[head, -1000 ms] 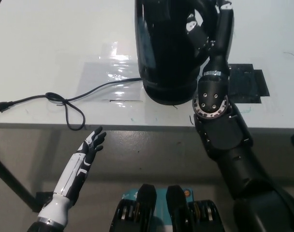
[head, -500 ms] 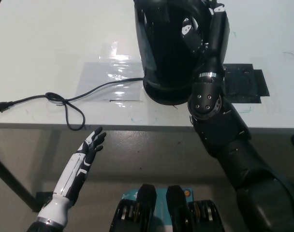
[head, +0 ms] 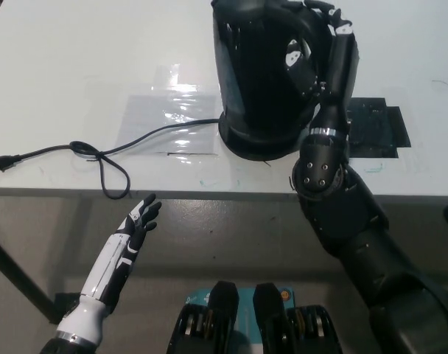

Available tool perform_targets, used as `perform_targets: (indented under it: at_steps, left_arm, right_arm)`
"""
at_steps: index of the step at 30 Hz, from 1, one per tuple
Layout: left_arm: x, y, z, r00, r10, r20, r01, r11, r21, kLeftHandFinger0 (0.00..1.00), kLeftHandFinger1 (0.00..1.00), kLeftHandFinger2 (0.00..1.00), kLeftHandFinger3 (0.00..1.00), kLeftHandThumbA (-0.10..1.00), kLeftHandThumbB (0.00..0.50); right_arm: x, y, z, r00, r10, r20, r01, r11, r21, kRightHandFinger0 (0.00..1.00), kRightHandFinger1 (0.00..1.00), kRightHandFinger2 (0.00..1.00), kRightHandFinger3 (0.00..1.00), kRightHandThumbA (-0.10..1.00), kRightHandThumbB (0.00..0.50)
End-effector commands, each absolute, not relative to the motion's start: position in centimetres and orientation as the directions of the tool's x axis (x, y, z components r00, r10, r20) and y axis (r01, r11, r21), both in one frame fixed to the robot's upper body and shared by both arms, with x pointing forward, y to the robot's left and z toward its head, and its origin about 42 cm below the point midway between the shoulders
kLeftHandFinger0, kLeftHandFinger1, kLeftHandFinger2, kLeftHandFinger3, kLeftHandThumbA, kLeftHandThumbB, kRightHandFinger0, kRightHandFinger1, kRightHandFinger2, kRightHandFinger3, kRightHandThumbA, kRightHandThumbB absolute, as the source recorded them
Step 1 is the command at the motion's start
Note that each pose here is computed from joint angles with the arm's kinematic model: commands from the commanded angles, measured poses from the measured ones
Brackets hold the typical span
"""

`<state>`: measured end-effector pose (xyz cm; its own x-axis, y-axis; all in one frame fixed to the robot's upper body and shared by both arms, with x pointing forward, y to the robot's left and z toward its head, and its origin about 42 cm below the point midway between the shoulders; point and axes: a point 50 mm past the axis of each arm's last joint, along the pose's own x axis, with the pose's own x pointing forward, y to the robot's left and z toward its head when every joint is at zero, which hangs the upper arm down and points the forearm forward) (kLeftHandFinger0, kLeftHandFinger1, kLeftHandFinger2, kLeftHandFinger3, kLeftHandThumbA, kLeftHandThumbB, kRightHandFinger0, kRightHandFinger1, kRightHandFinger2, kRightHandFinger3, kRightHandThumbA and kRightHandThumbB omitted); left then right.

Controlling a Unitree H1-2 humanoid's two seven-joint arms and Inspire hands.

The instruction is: A kettle and its base are kept separately on the desk infront of the robot and the robot uses its right hand to lift the kettle by its handle and places it on its base to align it correctly.

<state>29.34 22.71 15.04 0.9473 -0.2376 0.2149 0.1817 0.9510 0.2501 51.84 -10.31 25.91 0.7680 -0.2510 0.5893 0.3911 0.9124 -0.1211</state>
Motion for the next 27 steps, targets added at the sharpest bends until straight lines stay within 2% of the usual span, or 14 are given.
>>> perform_targets:
  at_steps: [1, 3, 7, 15, 18, 27]
  left_arm:
    - [29.7, 22.9, 16.1, 0.925, -0.276, 0.261, 0.203, 0.939, 0.277, 1.0, 1.0, 1.0, 1.0, 1.0, 0.098]
    - [29.7, 22.9, 16.2, 0.925, -0.276, 0.261, 0.202, 0.939, 0.278, 1.0, 1.0, 1.0, 1.0, 1.0, 0.093]
    - [29.7, 23.0, 16.0, 0.925, -0.278, 0.258, 0.202, 0.937, 0.284, 1.0, 1.0, 1.0, 1.0, 1.0, 0.103]
    - [29.9, 23.0, 16.2, 0.922, -0.282, 0.266, 0.205, 0.937, 0.284, 1.0, 1.0, 1.0, 1.0, 1.0, 0.095]
    - [29.8, 23.0, 16.2, 0.922, -0.282, 0.266, 0.202, 0.935, 0.29, 1.0, 1.0, 1.0, 1.0, 1.0, 0.091]
    - [30.0, 23.0, 16.4, 0.919, -0.289, 0.268, 0.206, 0.932, 0.298, 1.0, 1.0, 1.0, 1.0, 1.0, 0.086]
  right_arm:
    - [51.4, -10.5, 26.1, 0.729, -0.276, 0.627, 0.402, 0.913, -0.064, 0.0, 0.07, 0.52, 0.65, -0.1, 0.115]
    - [51.0, -10.3, 25.1, 0.755, -0.274, 0.595, 0.38, 0.923, -0.057, 0.0, 0.08, 0.53, 0.66, -0.1, 0.097]
    - [50.4, -10.0, 23.7, 0.775, -0.264, 0.574, 0.367, 0.927, -0.069, 0.0, 0.1, 0.55, 0.69, -0.1, 0.099]
    - [49.7, -8.9, 22.0, 0.812, -0.258, 0.523, 0.341, 0.938, -0.067, 0.0, 0.09, 0.55, 0.67, -0.1, 0.104]
    - [49.5, -8.3, 21.2, 0.841, -0.246, 0.483, 0.312, 0.948, -0.06, 0.0, 0.09, 0.55, 0.67, -0.1, 0.091]
    - [49.8, -7.6, 21.4, 0.85, -0.229, 0.475, 0.299, 0.951, -0.076, 0.0, 0.1, 0.57, 0.67, -0.1, 0.097]
